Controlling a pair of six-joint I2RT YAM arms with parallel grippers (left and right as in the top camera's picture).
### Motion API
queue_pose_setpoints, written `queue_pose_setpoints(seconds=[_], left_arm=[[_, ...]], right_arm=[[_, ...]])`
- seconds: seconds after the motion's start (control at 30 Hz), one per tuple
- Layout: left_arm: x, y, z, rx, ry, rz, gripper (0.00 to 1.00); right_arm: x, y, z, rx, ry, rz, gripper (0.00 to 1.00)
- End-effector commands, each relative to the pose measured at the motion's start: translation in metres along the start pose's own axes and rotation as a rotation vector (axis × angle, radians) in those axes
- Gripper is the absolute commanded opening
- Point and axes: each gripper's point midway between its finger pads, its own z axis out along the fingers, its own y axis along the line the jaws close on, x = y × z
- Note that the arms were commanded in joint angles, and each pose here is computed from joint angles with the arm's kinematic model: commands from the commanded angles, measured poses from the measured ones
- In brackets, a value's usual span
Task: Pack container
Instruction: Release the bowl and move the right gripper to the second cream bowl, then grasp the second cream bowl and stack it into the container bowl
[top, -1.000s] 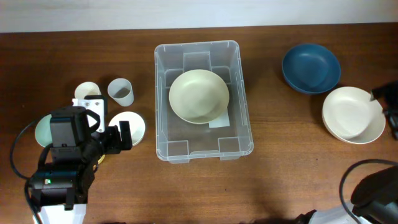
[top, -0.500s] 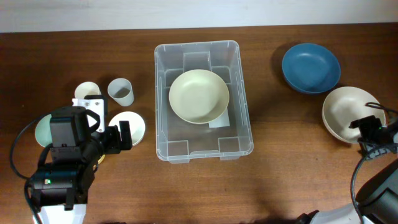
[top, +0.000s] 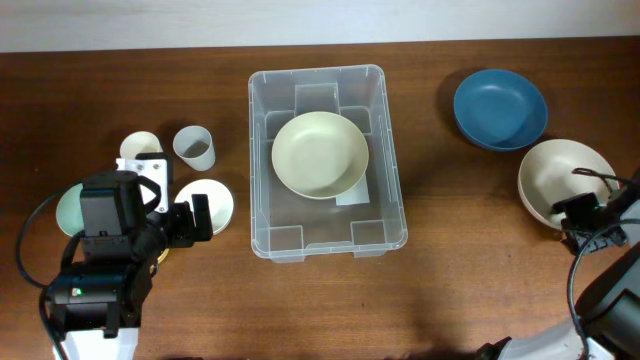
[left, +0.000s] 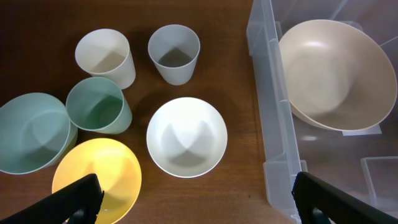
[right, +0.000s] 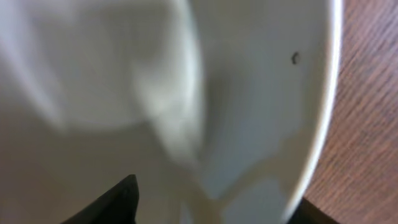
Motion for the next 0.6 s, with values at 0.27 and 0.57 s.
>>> queue_pose_setpoints(seconds=[0.27,0.57], left_arm=[[-0.0078,0.0009,-0.0049,-0.002,-0.024,-0.012,1.00],[-0.0080,0.0010,-0.0049,-0.003,-0.025,-0.012,1.00]], right_arm=[[0.0075,-0.0093,0.0090,0.042,0.026,0.009,0.17],[0.0098,-0.0106,0.0086,0.048,0.036,0.011,0.04]])
